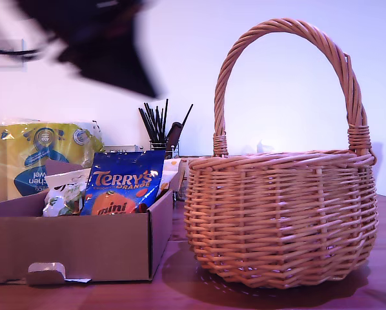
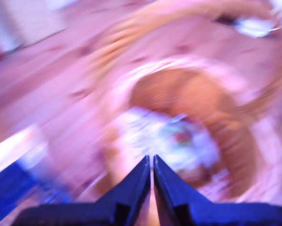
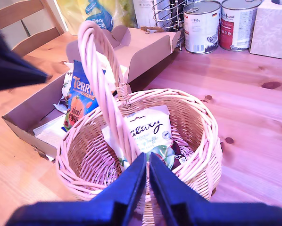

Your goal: Move the bags of Easter eggs from the cardboard box on the left into the woven basket on the right side.

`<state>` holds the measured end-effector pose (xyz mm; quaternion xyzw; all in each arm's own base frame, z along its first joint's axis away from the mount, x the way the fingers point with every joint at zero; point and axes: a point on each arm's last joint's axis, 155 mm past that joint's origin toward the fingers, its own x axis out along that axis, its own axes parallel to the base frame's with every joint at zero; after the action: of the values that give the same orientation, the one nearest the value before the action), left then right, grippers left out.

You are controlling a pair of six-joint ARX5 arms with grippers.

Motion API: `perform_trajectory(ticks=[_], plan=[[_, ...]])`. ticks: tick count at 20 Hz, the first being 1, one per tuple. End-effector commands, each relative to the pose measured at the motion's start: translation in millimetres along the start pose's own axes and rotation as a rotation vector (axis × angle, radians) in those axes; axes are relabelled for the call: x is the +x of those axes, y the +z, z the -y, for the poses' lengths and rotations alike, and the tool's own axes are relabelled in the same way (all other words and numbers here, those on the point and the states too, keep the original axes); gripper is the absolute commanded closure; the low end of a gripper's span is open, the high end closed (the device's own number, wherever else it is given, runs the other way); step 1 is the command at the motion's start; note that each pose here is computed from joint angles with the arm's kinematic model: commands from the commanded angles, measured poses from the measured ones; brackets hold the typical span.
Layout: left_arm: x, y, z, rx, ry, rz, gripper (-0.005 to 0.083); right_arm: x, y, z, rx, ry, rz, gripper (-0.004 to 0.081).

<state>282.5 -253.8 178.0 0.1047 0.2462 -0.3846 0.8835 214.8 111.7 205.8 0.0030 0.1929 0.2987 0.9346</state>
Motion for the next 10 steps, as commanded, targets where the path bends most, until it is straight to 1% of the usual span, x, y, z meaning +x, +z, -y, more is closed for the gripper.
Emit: perform_trajectory(ticks=[1,3,5,7,8,9,10], plan=[[-6.8,-8.0,-8.3,0.033,-0.029,0.006,0.0795,-3.0,8.6,-3.1,-0.017,0.008,0.020,0.0782],[-17.9,-11.3,-30.7,0.000,-0.037,0.022,0.0795,-3.0,8.4,-3.1,-0.016,0.008,0.019,0.0782],[-25.0,-17.2,-55.6,0.006,-0.021,0.024,0.0795,-3.0,8.3,-3.1,-0.016,0.008,0.019,0.0782],[-26.5,-24.7,-74.0,0.033,-0.016,0.019,0.0794,-3.0,8.5,-3.1,-0.016,0.008,0.019,0.0782],[-24.8,-29.7,-80.0,0.075,-0.019,0.011,0.0746,-3.0,8.6,-3.1,-0.017,0.008,0.020,0.0782],[-21.0,-35.2,-84.9,0.088,-0.023,0.000,0.0592,-3.0,8.7,-3.1,-0.017,0.008,0.020,0.0782],[-15.9,-40.1,-90.0,0.084,-0.021,-0.011,0.0381,-3.0,8.8,-3.1,-0.017,0.007,0.021,0.0782]])
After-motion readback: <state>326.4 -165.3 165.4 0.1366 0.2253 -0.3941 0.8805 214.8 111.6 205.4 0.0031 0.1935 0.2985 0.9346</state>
